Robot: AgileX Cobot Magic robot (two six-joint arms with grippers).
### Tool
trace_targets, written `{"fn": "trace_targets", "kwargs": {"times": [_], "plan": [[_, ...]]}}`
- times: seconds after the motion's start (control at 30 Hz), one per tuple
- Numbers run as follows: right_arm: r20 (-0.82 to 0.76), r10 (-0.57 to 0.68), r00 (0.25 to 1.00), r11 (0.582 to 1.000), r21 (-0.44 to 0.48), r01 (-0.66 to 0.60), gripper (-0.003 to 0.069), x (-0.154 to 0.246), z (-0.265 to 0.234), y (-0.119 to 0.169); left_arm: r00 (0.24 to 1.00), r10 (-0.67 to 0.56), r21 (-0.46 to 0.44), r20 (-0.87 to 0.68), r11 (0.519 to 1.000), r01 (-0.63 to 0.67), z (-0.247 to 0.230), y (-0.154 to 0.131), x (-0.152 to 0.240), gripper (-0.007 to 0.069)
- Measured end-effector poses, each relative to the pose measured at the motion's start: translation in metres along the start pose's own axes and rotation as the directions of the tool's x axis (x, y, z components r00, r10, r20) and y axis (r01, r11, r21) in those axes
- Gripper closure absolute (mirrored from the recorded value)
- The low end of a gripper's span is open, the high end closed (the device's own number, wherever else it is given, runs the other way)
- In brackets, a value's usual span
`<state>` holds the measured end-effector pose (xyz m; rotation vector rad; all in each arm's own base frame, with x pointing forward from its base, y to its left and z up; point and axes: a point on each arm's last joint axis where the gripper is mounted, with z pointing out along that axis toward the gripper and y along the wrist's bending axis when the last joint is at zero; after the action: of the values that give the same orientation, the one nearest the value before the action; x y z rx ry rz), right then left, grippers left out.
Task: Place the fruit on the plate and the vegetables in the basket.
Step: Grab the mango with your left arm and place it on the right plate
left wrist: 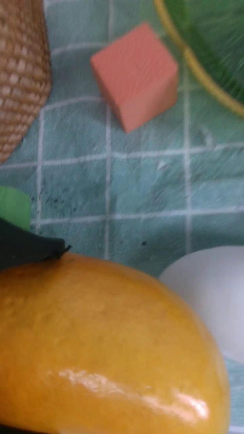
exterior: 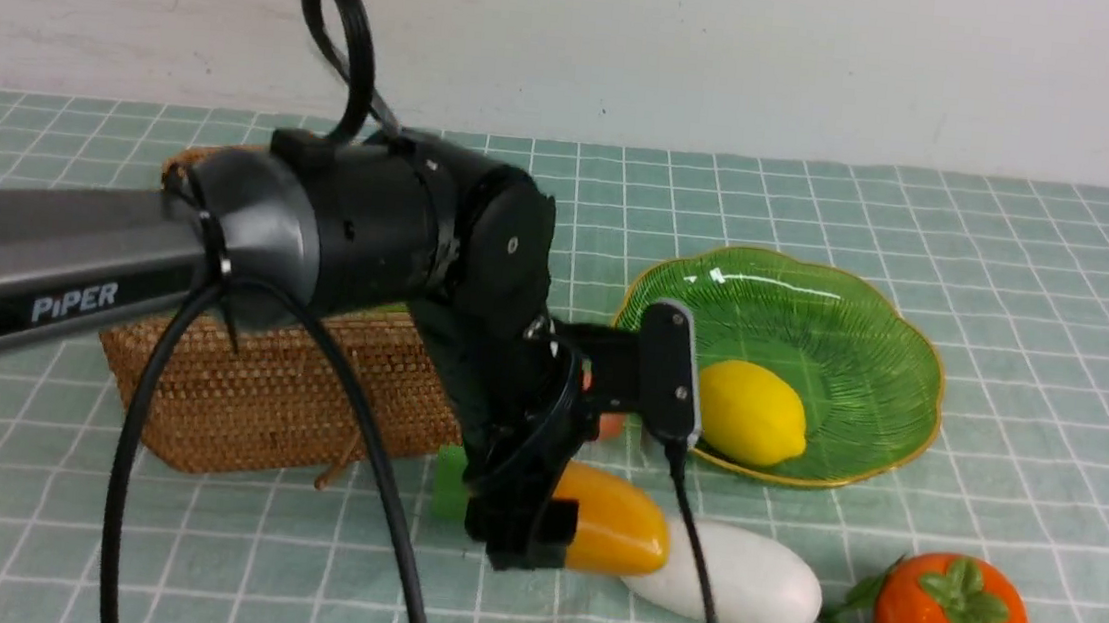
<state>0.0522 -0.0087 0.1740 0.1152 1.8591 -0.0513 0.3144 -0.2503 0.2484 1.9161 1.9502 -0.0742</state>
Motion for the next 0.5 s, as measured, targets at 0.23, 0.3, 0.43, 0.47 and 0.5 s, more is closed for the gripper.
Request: {"fn": "trace_targets", "kwargs": {"times": [0.23,0.3,0.43,0.47,0.5], "plan": [[0.0,0.0,1.0,1.0,0.0,0.0,0.0417,0.0,0.0,0.0,0.924,-0.093,-0.261,0.37,0.945,0.2,-0.03,0.048,-0.048,0.0062],[0.0,0.0,1.0,1.0,0.0,0.0,0.0417,0.0,0.0,0.0,0.849,-0.134,-0.31,0.512,0.892,0.328,-0.025,0.065,-0.06,0.0062],[0.0,0.0,1.0,1.0,0.0,0.0,0.0417,0.0,0.0,0.0,0.733,-0.183,-0.345,0.655,0.791,0.506,0.017,0.092,-0.067,0.0062],[0.0,0.0,1.0,1.0,0.0,0.0,0.0417,0.0,0.0,0.0,0.724,-0.19,-0.352,0.663,0.775,0.526,0.035,0.097,-0.067,0.0062],[0.0,0.0,1.0,1.0,0.0,0.0,0.0417,0.0,0.0,0.0,0.722,-0.191,-0.354,0.665,0.77,0.53,0.037,0.098,-0.066,0.0062]]}}
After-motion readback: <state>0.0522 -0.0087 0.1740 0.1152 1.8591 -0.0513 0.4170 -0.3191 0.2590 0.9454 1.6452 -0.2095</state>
